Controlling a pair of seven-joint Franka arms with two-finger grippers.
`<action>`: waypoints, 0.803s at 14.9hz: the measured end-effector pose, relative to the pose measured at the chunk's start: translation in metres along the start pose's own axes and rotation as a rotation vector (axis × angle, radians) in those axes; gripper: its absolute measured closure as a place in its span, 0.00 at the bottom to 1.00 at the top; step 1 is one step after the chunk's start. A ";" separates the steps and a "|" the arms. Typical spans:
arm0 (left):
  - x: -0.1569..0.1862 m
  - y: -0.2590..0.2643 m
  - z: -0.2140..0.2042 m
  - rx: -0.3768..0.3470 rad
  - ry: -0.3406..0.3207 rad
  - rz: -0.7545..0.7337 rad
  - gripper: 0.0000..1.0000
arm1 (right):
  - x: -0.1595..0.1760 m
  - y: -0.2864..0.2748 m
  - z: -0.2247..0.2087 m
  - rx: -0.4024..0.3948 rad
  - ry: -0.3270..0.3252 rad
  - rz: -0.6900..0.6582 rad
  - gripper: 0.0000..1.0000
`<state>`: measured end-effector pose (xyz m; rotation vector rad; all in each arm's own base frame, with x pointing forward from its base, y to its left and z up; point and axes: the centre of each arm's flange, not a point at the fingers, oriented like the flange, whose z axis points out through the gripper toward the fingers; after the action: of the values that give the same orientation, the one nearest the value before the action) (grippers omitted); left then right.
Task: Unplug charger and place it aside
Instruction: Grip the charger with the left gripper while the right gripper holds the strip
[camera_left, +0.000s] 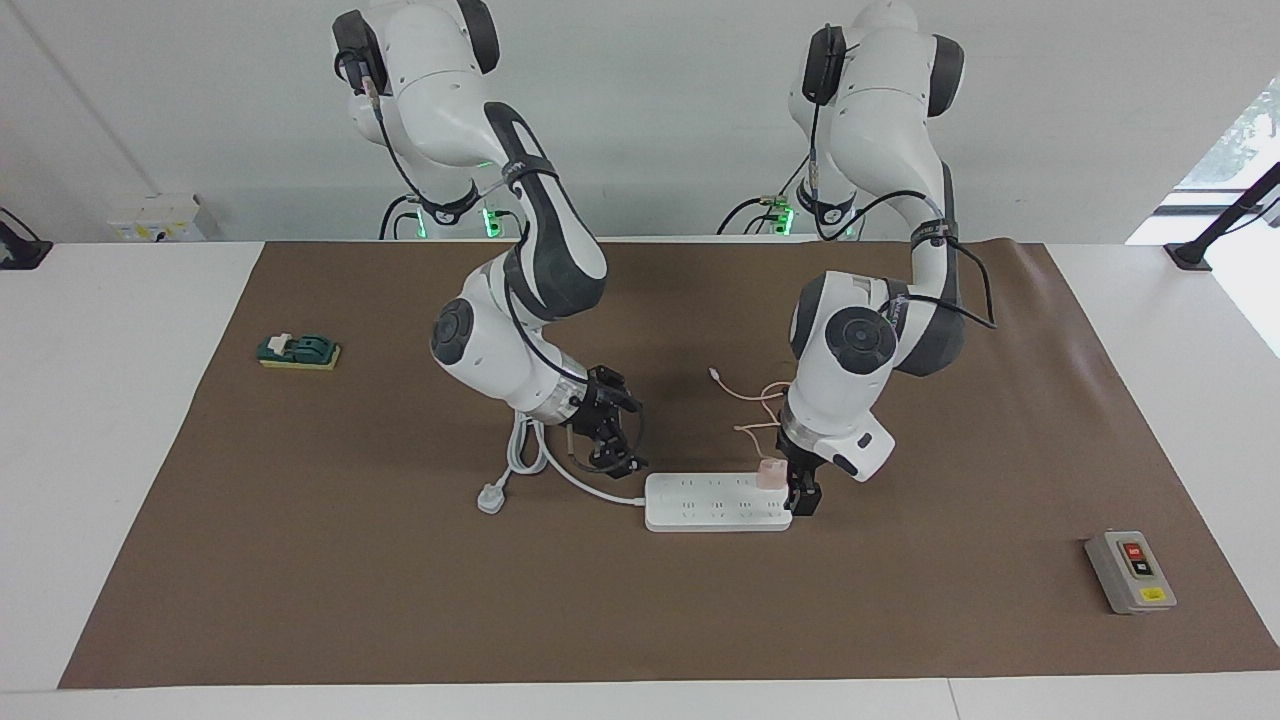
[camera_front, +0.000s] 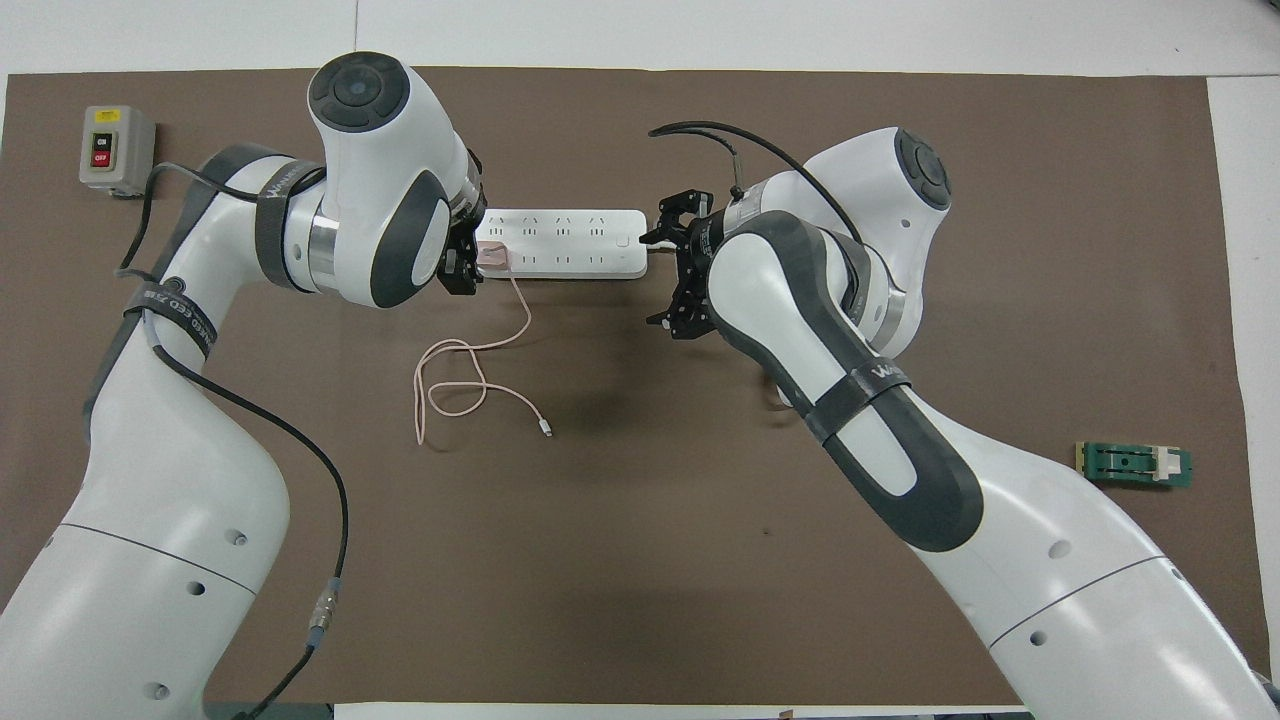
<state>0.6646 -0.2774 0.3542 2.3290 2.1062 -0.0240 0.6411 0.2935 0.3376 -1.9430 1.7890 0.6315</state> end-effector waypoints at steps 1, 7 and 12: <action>-0.001 -0.002 0.001 0.001 0.000 -0.008 0.00 | -0.002 0.002 0.005 0.009 0.006 -0.015 0.00; -0.013 -0.013 0.014 -0.021 -0.005 -0.016 0.00 | -0.004 0.003 0.013 0.030 0.016 -0.042 0.00; -0.017 -0.018 0.015 -0.026 0.018 0.004 0.09 | 0.009 -0.014 0.030 0.033 0.023 -0.041 0.00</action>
<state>0.6452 -0.2932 0.3398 2.3281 2.0964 0.0234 0.6538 0.3050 0.3088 -1.9675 1.7576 0.5641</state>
